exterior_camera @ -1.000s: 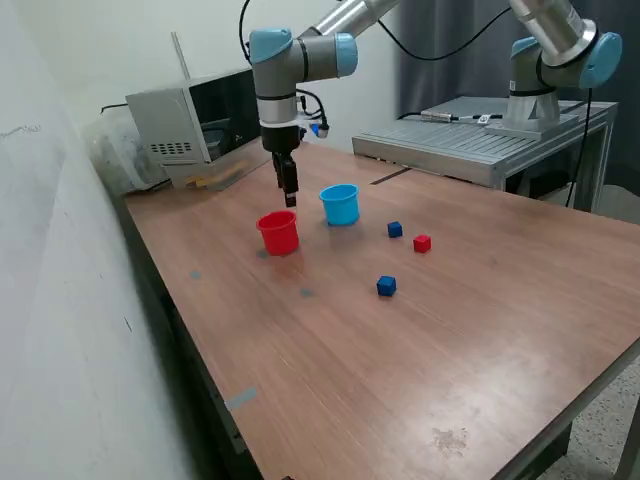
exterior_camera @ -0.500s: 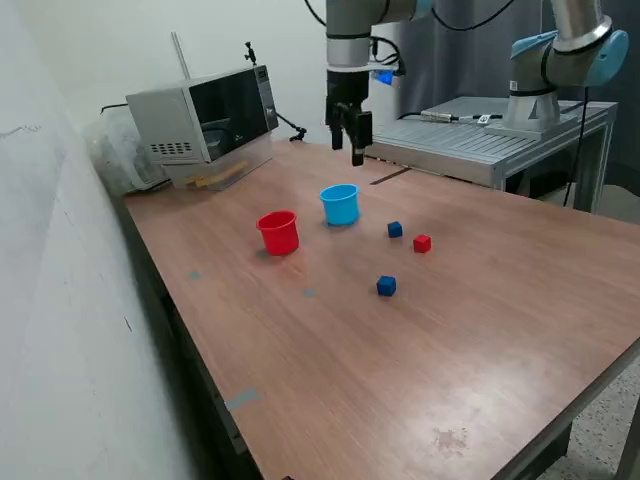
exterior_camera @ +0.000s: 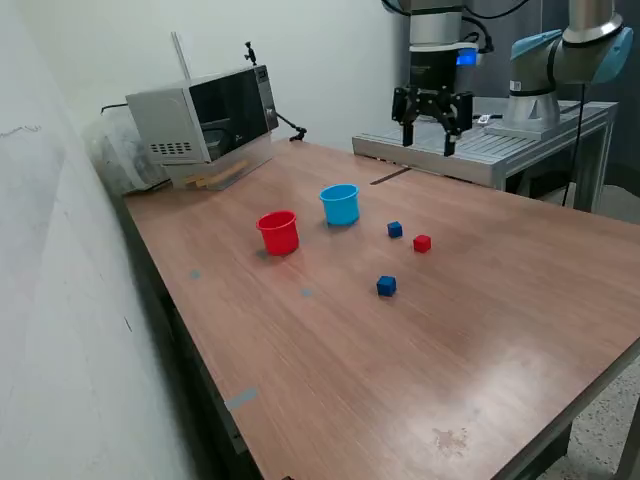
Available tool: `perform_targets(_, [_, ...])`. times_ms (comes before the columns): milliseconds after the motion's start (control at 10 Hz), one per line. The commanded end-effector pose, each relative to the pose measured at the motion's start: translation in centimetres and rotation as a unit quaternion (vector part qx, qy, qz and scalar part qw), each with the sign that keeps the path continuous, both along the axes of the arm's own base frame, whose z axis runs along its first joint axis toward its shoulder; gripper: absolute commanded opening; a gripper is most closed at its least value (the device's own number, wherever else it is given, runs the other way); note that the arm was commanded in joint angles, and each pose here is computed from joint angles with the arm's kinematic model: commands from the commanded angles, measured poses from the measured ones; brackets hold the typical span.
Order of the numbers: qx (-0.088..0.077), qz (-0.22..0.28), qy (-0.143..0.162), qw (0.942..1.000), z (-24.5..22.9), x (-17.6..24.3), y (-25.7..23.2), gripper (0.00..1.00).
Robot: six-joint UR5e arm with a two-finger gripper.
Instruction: Place red objects in the red bin, and blue objects in the blue bin.
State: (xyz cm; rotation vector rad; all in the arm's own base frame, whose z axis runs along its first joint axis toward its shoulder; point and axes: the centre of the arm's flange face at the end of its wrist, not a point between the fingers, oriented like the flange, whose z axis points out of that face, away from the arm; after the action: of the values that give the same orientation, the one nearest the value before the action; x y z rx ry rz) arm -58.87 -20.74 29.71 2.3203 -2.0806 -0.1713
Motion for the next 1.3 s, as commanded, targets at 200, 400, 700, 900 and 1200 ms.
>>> perform_targets(200, [-0.045, 0.134, -0.006, 0.9899, -3.0, -1.0, -14.7, 1.0])
perform_targets(400, [-0.044, 0.144, -0.012, 0.9886, -5.0, -2.5, -15.3, 1.0])
perform_targets(700, [-0.041, 0.153, -0.012, 0.9872, -6.7, -5.2, -12.9, 1.0])
perform_targets(900, [-0.039, 0.161, -0.01, 0.9861, -7.4, -7.3, -11.0, 1.0])
perform_targets(1200, [-0.036, 0.18, -0.013, 0.983, -9.3, -10.6, -7.9, 1.0])
